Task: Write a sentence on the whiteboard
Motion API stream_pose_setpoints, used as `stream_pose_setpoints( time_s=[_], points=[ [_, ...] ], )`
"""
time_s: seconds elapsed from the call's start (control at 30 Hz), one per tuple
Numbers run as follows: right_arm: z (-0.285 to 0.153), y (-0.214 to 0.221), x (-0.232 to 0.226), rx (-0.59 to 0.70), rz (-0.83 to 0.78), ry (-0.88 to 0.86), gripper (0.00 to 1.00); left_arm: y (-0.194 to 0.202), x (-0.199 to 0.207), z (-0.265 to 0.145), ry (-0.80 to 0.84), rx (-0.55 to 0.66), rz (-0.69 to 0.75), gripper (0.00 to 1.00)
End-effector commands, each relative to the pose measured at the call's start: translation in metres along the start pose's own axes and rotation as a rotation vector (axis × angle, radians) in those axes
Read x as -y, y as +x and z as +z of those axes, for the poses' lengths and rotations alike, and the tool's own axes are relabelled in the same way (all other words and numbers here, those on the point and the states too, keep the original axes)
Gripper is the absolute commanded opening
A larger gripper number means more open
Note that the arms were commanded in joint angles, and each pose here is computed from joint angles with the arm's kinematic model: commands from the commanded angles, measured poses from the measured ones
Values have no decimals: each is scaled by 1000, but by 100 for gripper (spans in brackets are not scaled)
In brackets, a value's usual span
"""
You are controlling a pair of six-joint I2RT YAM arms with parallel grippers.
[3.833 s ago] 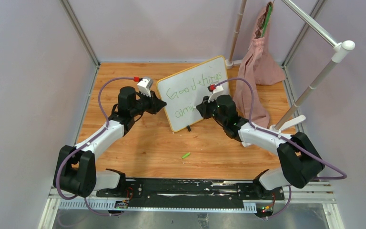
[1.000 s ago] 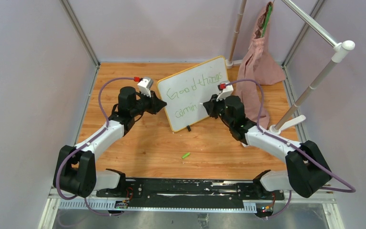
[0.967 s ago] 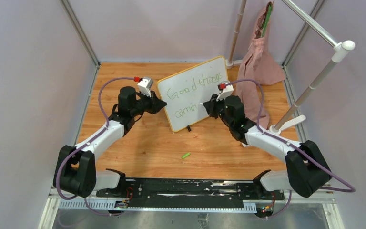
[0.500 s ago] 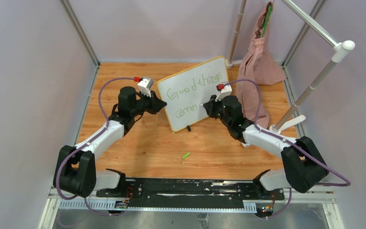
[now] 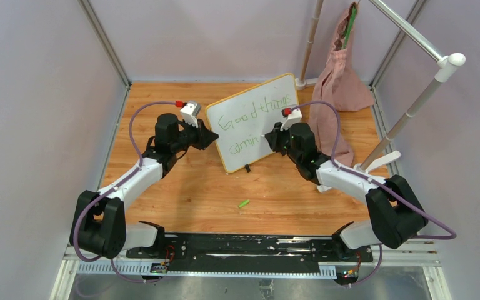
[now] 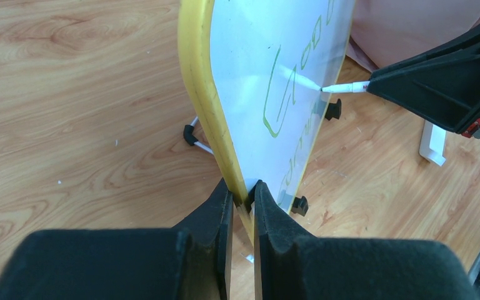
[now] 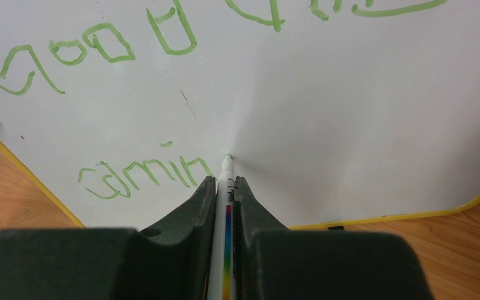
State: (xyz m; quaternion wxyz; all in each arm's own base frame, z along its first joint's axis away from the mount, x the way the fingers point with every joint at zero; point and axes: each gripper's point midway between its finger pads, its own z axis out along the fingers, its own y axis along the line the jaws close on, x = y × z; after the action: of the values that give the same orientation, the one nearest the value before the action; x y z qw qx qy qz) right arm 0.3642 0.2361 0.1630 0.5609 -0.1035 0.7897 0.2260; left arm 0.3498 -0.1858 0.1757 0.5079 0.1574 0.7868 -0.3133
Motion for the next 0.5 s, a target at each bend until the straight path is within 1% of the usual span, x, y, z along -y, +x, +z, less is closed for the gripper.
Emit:
stream_pose_setpoints(
  time_s=[0.0, 0.07, 0.27, 0.47],
  points=[
    [6, -17, -2, 42, -6, -14, 0, 4, -15, -2, -72, -12, 90, 0],
    [5, -14, -10, 33, -7, -53, 0, 4, -15, -2, -72, -13, 89, 0],
    [4, -6, -17, 14, -6, -82, 0, 5, -16, -2, -72, -15, 88, 0],
    [1, 8, -15, -12, -4, -75, 0, 5, -16, -2, -72, -17, 89, 0]
  ],
)
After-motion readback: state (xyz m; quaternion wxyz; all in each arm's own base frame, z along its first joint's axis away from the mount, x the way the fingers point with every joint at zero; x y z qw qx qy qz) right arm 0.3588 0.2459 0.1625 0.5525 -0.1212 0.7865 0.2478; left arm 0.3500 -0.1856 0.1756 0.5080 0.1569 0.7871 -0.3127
